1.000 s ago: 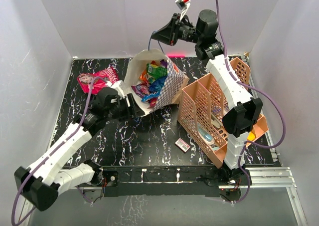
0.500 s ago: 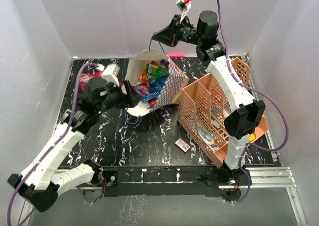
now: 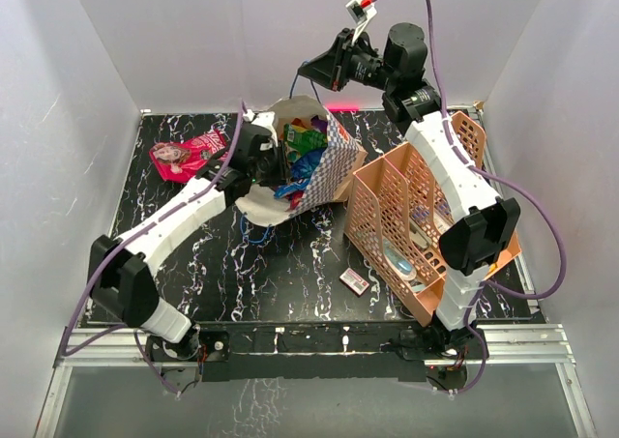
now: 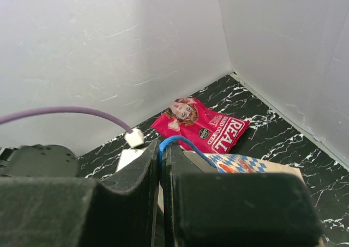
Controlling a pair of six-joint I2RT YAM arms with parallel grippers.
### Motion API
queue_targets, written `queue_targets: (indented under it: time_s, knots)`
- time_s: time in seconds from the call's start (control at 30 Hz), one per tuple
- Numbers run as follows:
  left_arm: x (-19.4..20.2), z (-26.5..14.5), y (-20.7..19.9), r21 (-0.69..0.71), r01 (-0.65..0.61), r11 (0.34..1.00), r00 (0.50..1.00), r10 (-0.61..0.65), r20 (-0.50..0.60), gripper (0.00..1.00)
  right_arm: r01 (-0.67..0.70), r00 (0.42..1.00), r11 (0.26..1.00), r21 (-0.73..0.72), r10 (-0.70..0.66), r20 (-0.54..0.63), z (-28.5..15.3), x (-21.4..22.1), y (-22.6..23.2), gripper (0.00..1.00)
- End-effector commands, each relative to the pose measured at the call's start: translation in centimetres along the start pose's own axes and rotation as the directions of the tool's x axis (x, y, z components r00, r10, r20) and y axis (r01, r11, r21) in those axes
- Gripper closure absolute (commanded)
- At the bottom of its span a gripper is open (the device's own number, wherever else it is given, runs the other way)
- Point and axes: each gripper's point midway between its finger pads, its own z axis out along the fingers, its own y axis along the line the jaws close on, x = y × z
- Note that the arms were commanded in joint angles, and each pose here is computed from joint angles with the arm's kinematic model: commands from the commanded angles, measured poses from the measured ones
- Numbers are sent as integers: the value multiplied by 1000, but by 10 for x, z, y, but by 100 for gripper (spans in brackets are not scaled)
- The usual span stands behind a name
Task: Take the snacks out of the paper bag
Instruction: Adjust the paper bag at the center of the board, then take out the snack from the paper bag.
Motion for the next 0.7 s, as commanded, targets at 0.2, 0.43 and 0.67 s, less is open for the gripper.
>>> queue_targets:
  time_s: [0.2, 0.43, 0.67]
  knots:
    - [-11, 46, -12, -55, -118, 991, 989, 123, 81, 66, 106, 990, 993, -46, -101, 100, -11, -43, 53, 92]
    - [8, 79, -4, -93, -152, 984, 988, 153, 4, 43, 123, 987, 992, -29, -119, 107, -13, -48, 54, 92]
    - [26, 89, 10, -124, -205, 971, 979, 202, -36, 32, 126, 987, 992, -20, -123, 107, -15, -49, 54, 92]
